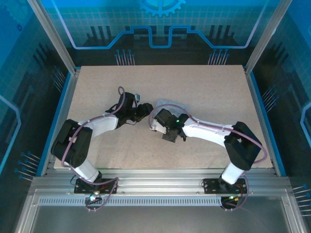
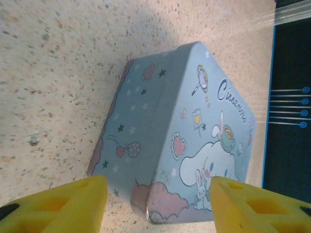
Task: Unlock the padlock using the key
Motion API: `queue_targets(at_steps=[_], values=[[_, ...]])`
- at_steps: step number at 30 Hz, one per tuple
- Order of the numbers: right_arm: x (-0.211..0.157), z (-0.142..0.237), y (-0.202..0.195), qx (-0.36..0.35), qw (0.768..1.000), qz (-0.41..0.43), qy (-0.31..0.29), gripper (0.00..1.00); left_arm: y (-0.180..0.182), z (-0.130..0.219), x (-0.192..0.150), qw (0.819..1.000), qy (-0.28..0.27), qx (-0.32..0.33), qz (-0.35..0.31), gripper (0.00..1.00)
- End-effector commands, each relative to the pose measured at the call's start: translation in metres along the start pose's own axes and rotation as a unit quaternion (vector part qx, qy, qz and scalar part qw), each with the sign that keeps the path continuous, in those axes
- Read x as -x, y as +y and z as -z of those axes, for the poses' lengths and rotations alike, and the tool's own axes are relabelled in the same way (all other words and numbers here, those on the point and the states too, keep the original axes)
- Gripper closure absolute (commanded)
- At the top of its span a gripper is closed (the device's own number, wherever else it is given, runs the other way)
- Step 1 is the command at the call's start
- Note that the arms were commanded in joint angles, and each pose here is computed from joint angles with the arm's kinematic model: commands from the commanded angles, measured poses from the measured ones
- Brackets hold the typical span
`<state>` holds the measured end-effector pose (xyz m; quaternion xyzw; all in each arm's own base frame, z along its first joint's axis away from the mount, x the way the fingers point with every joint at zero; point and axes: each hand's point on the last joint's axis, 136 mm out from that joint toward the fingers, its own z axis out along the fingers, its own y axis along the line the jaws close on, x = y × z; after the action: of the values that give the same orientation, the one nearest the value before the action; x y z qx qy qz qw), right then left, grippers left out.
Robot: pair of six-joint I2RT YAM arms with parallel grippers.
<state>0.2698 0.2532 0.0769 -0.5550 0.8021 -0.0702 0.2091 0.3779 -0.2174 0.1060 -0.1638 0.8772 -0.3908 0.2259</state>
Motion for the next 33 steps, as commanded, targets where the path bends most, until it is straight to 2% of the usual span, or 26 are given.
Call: queue_targets(at_steps=[1, 8, 15, 21, 26, 33], values=[[-0.002, 0.016, 0.002, 0.003, 0.999, -0.048, -0.02, 1.0, 0.0, 0.02, 0.005, 1.0, -0.018, -0.004, -0.006, 0.39], [-0.004, 0.037, -0.006, 0.007, 0.989, -0.133, -0.062, 1.0, 0.008, 0.047, -0.022, 1.0, -0.003, -0.014, -0.003, 0.35], [-0.022, 0.053, -0.032, -0.002, 0.968, -0.239, -0.073, 1.0, 0.017, 0.07, -0.048, 1.0, 0.014, -0.015, -0.014, 0.33], [-0.071, 0.056, -0.08, -0.025, 0.912, -0.407, -0.05, 1.0, 0.029, 0.082, -0.062, 1.0, 0.01, -0.011, -0.008, 0.32], [-0.122, 0.04, -0.111, -0.041, 0.848, -0.529, -0.009, 1.0, 0.034, 0.082, -0.067, 1.0, 0.009, -0.013, 0.005, 0.32], [-0.155, 0.008, -0.127, -0.011, 0.796, -0.605, 0.025, 1.0, 0.03, 0.081, -0.065, 0.999, 0.004, -0.027, 0.016, 0.31]])
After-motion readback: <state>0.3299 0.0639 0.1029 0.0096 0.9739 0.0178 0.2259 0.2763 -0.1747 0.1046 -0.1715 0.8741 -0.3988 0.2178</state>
